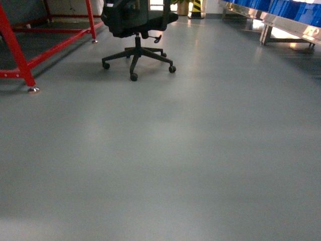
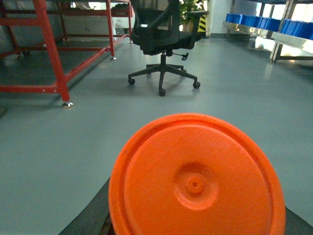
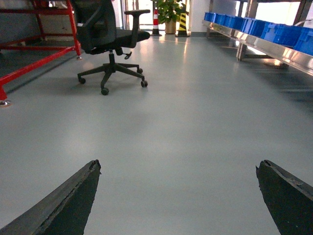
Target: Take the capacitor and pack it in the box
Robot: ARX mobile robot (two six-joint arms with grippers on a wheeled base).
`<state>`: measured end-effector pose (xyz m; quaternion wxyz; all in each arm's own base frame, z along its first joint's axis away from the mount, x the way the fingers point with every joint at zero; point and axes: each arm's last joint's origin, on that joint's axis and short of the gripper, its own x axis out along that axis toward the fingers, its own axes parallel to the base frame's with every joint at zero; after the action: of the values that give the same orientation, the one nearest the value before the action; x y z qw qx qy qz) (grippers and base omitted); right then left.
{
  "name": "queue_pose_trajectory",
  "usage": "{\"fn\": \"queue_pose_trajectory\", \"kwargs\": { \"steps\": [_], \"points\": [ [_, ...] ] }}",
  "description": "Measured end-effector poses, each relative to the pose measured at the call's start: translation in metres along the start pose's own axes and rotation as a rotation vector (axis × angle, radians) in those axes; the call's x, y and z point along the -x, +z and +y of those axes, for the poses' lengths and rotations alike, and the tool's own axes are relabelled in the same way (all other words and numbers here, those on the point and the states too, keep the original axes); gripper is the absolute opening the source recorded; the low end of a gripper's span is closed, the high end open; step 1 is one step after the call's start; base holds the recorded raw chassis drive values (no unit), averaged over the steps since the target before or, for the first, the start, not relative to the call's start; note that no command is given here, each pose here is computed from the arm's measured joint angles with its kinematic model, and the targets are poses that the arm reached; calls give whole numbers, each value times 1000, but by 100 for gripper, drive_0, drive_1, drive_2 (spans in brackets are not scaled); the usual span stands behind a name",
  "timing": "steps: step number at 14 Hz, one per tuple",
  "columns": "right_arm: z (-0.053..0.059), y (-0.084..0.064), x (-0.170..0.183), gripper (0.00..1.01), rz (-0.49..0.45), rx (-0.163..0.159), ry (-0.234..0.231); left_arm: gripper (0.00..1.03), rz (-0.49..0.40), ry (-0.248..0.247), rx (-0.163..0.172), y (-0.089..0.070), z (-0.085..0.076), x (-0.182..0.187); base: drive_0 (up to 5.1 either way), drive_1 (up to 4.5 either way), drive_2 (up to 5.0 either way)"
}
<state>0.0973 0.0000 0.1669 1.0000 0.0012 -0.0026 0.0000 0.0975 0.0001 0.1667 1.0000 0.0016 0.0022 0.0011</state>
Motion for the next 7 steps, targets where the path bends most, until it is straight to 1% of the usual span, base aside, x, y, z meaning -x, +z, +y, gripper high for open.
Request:
{"fn": "queue_pose_trajectory", "kwargs": {
  "steps": [4, 7],
  "points": [
    [0, 0, 0, 98, 5, 0, 0, 44, -2, -2, 0, 0, 0, 0, -480, 339, 165],
    [0, 0, 0, 98, 3, 0, 0, 44, -1, -2, 0, 0, 0, 0, -498, 238, 238]
  ]
}}
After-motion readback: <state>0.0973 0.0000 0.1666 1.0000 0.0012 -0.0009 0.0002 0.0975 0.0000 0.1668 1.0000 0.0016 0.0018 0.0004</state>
